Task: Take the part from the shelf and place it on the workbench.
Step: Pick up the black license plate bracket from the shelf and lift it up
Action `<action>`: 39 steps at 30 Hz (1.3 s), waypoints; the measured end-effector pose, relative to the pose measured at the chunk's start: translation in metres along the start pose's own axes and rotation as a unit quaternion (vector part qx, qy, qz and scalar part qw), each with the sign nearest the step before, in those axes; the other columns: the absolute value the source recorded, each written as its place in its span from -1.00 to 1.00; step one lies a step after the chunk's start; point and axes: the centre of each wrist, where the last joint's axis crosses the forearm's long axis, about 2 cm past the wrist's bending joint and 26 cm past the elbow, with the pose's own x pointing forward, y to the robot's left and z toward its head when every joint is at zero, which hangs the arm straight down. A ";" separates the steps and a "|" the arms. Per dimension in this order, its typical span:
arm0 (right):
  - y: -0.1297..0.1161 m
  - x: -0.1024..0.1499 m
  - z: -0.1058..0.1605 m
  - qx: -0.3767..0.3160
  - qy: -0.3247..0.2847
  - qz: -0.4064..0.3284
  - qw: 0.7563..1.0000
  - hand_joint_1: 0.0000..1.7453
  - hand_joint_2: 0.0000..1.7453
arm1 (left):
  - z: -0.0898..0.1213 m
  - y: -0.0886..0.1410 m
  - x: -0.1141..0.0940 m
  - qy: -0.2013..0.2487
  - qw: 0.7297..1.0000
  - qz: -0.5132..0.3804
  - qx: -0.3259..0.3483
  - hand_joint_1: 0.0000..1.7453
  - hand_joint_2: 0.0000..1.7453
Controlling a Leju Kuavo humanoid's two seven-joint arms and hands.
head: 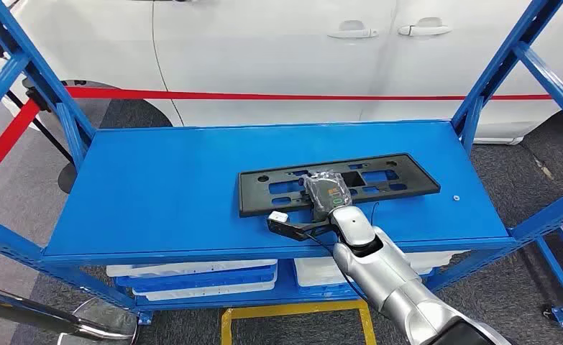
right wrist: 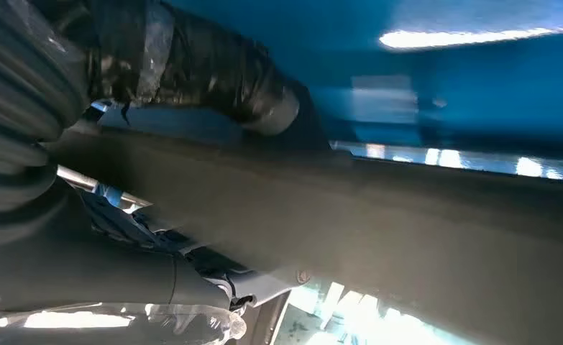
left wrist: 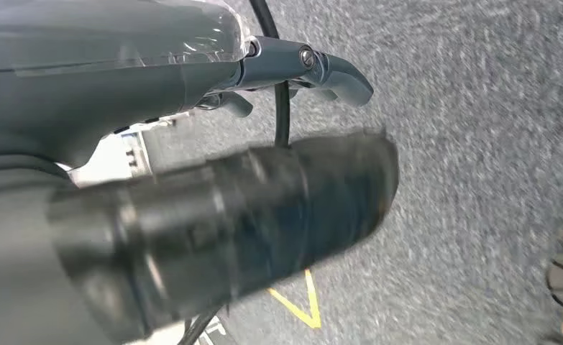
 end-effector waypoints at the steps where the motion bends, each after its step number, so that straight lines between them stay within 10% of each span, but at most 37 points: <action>1: 0.000 0.000 0.000 0.000 0.000 -0.001 1.000 1.00 1.00 | 0.000 0.000 0.000 0.000 1.000 0.001 0.000 -1.00 1.00; 28: -0.010 0.002 0.003 -0.041 -0.049 -0.076 0.995 1.00 1.00 | 0.000 0.002 -0.001 0.015 0.998 0.039 0.037 -1.00 1.00; 39: -0.069 -0.005 0.027 -0.191 -0.128 -0.143 0.963 1.00 1.00 | 0.000 0.004 -0.005 0.041 0.996 0.055 0.052 -1.00 1.00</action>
